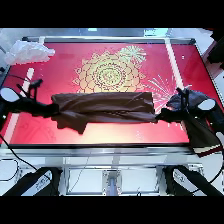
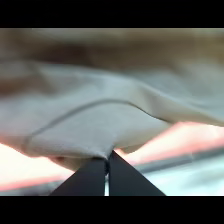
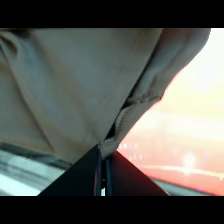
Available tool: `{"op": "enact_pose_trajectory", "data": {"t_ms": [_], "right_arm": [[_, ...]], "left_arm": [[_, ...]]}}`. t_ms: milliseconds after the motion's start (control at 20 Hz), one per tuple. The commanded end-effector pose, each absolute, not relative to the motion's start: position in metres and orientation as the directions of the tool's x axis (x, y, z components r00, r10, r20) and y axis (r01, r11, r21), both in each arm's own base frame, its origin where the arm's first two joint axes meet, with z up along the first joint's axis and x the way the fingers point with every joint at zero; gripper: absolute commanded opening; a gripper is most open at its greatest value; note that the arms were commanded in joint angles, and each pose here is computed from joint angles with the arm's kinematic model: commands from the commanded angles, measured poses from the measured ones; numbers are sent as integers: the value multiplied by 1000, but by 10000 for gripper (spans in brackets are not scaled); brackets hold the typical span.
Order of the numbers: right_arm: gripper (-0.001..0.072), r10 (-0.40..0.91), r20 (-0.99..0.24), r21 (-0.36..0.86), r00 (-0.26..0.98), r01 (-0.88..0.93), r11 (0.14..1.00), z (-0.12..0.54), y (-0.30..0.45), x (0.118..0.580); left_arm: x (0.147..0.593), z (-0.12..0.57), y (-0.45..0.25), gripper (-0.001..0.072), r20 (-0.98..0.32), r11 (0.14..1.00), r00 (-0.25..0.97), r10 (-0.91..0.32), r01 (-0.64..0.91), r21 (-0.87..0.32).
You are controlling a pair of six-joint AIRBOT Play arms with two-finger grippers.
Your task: Fold the shirts.
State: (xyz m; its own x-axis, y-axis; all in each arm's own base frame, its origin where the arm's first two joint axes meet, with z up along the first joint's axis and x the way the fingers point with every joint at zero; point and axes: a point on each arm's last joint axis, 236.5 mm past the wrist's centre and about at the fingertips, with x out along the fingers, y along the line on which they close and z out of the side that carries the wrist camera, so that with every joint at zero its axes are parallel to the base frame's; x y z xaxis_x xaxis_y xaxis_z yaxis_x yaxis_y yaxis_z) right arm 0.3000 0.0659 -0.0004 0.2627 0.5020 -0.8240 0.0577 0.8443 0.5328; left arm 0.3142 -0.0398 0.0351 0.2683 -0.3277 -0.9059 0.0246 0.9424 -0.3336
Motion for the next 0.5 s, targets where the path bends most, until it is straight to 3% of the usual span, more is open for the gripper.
{"op": "enact_pose_trajectory", "data": {"t_ms": [0, 200, 450], "right_arm": [[30, 450, -801, 506, 395, 45, 861, 28, 52, 345], [31, 432, -775, 487, 461, 0, 874, 41, 60, 406], [31, 422, -779, 486, 463, 21, 874, -2, 83, 473]], "left_arm": [[363, 72, -12, 11, -870, 971, 443, -217, 5, -240], [408, 71, -16, 11, -866, 973, 447, -223, 49, -225], [467, 22, -27, 11, -880, 985, 444, -171, 100, -141]]}}
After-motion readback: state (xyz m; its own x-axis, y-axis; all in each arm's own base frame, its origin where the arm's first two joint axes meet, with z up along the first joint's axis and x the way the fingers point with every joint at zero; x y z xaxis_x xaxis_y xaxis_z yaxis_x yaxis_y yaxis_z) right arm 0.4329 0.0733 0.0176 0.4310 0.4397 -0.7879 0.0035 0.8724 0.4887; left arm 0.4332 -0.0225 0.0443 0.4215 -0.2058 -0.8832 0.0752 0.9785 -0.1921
